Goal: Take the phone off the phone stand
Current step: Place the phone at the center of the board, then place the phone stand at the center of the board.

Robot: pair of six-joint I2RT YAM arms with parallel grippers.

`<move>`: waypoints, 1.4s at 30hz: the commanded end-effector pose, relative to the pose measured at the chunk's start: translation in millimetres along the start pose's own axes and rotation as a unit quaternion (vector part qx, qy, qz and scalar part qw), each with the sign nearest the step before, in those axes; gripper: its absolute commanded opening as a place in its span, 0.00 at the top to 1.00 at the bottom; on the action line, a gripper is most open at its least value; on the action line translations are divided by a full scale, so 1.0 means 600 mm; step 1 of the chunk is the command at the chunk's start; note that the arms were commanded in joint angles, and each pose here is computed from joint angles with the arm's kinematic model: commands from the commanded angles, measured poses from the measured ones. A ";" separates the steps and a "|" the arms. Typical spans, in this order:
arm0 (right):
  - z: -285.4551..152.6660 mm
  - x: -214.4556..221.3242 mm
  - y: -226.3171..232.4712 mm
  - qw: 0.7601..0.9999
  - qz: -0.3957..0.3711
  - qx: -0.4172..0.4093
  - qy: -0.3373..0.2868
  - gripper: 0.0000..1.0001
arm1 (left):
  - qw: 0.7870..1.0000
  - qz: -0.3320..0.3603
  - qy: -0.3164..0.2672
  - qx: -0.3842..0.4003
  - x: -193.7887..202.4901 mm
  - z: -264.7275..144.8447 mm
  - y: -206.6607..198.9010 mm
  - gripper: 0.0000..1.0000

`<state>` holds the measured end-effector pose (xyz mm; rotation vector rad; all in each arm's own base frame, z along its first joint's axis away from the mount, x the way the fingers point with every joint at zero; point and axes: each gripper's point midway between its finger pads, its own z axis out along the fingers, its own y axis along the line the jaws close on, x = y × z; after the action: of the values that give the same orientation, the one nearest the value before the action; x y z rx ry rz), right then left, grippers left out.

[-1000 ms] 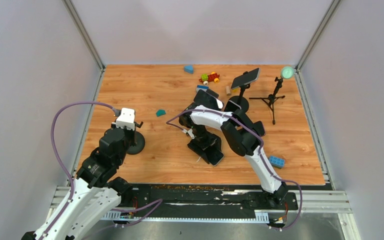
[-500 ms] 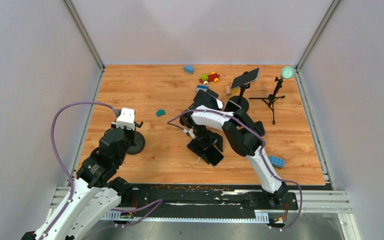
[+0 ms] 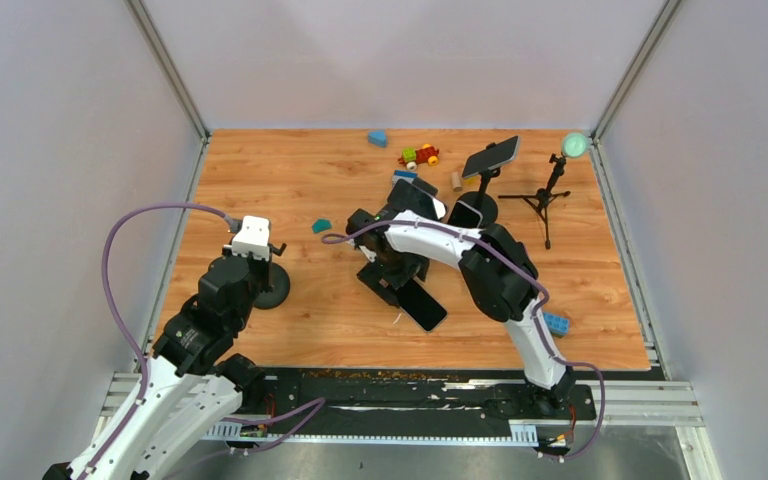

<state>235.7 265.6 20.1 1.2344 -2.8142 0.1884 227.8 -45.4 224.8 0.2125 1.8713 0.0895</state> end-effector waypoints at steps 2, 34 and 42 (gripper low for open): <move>-0.094 -0.136 -0.019 0.972 0.055 0.011 -0.229 0.11 | 0.999 -0.009 -0.039 -0.017 -0.036 0.000 0.012 1.00; -0.364 0.109 -0.050 0.838 0.146 -0.042 -0.524 0.14 | 0.991 -0.080 -0.062 -0.088 -0.175 0.167 0.117 0.94; -0.350 0.143 -0.055 0.829 0.163 -0.043 -0.533 0.14 | 0.982 -0.146 -0.022 -0.115 -0.136 0.231 0.181 0.75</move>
<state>202.2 214.5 225.3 1.0661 -3.7855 -0.8186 371.2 40.5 224.6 -0.1897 1.9839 0.1707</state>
